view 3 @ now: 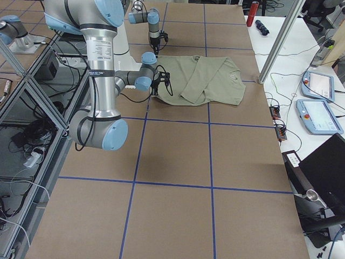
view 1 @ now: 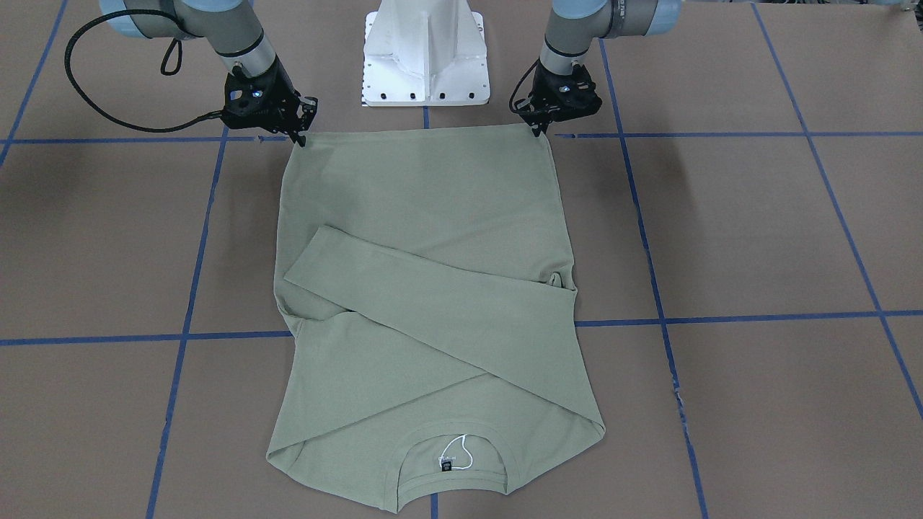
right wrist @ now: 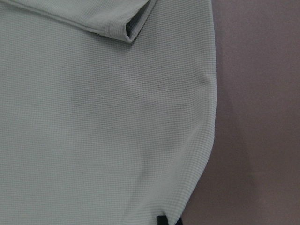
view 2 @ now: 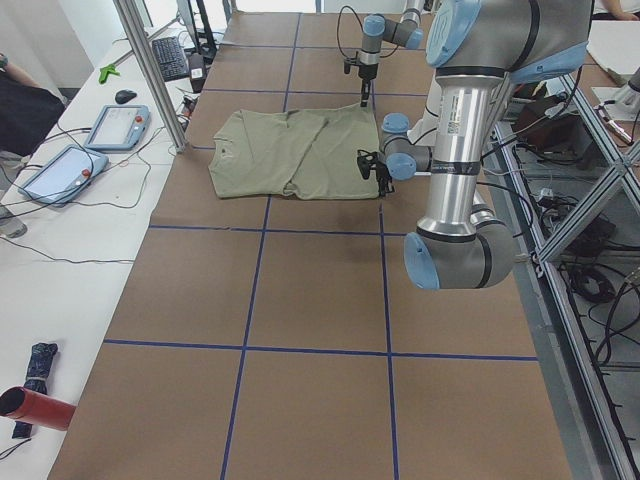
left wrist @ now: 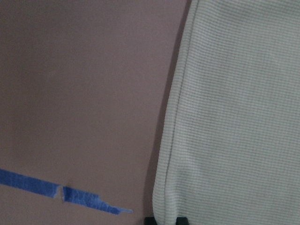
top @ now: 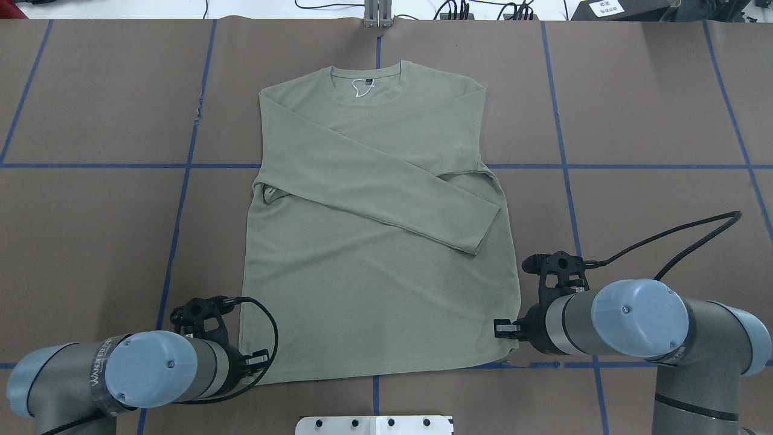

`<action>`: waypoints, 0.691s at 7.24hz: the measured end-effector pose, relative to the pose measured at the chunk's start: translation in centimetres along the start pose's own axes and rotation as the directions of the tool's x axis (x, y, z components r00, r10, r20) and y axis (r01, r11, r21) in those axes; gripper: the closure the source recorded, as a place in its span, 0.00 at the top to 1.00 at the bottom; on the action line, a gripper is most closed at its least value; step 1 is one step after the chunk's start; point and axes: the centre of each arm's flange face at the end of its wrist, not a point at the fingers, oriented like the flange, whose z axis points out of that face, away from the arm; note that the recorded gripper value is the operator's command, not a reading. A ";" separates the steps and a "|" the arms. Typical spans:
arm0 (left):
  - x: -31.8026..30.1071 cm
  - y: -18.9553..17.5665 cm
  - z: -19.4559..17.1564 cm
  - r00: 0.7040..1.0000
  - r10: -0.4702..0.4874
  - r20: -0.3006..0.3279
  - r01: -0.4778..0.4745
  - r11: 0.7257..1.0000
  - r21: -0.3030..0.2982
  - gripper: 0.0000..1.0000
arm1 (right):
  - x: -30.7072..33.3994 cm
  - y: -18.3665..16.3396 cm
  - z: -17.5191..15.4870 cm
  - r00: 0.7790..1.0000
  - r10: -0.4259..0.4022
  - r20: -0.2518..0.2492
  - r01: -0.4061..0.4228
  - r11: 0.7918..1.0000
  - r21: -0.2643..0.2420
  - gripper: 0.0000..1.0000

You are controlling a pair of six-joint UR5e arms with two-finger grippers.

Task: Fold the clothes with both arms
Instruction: 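Hold both hem corners with both grippers at the near edge, then lift both hem corners and carry them over the shirt toward the collar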

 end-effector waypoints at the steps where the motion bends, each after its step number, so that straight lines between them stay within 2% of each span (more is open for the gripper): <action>1: 0.1 0.0 -0.6 1.000 -0.001 -0.005 0.001 1.000 0.000 0.00 | -0.1 0.0 -0.2 1.000 0.000 0.003 0.000 1.000 0.000 0.00; 3: 0.6 0.4 -4.8 1.000 -0.001 -0.015 0.001 1.000 -0.005 0.00 | -0.2 -0.1 -1.6 1.000 0.002 0.026 -0.002 1.000 -0.008 0.00; 5: 0.9 0.9 -8.4 0.999 0.002 -0.034 -0.002 1.000 -0.012 0.00 | 0.8 -0.5 -4.3 0.998 0.020 0.056 -0.017 0.999 -0.047 0.00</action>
